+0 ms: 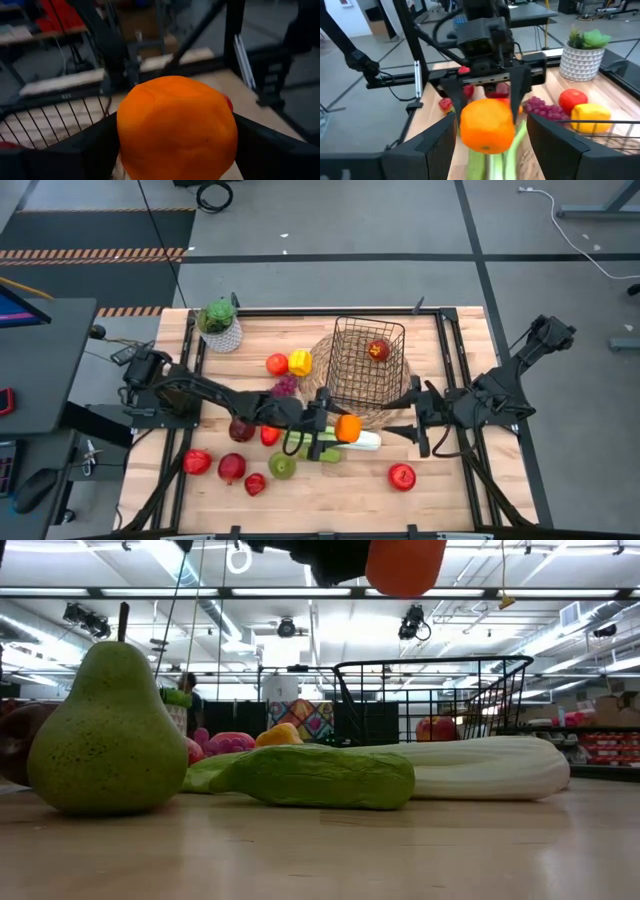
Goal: Build produce basket
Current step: Put the orange into the wire basket
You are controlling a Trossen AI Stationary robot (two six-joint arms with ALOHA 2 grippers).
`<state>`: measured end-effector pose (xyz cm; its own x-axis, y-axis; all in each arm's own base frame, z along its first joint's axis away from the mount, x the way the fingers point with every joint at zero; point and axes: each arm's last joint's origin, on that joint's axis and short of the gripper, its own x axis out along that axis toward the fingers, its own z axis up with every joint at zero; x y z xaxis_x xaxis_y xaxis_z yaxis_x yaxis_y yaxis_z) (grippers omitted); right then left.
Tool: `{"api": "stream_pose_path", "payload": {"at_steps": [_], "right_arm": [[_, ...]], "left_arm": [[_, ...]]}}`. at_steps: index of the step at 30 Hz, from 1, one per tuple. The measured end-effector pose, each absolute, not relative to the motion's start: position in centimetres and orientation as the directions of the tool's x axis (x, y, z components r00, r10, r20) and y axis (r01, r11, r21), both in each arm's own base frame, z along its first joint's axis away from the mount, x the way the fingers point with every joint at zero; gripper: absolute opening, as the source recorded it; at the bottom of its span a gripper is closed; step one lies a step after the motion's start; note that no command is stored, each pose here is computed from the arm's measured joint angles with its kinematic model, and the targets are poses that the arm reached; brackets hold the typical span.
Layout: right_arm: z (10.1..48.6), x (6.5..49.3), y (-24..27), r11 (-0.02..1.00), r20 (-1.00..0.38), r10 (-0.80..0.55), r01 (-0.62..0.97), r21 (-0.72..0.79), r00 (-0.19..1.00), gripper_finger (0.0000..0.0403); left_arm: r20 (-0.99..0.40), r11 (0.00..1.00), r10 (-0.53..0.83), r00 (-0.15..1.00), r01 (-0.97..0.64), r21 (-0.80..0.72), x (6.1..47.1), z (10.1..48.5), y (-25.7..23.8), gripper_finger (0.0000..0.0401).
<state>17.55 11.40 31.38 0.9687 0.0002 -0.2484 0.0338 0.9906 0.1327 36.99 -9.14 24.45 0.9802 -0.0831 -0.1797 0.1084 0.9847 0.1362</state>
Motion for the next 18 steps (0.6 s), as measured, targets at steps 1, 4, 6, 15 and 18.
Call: {"api": "stream_pose_path", "payload": {"at_steps": [1,4,6,15,18], "right_arm": [[31.3,17.6,11.6,0.99,-0.248,0.004,0.032,0.139,0.969,0.0247],[31.2,17.7,11.9,0.989,-0.251,0.012,0.026,0.146,0.968,0.0247],[31.1,17.7,12.0,0.989,-0.252,0.017,0.021,0.149,0.968,0.0247],[30.8,18.5,12.8,0.987,-0.237,0.024,0.015,0.158,0.971,0.0247],[30.7,18.6,13.3,0.987,-0.23,0.038,0.0,0.163,0.973,0.0247]], "left_arm": [[-0.149,0.987,-0.083,0.985,0.102,0.126,36.8,24.2,-9.2,0.0327],[-0.103,0.992,-0.081,0.991,0.09,0.087,36.1,23.3,-9.2,0.0327],[-0.093,0.995,-0.085,0.992,0.09,0.051,35.8,22.8,-9.2,0.0327],[-0.007,0.991,-0.13,0.992,0.13,-0.019,34.7,22.7,-10.6,0.0327],[-0.005,0.988,-0.155,0.988,0.155,-0.019,34.5,22.7,-11.5,0.0327]]}}
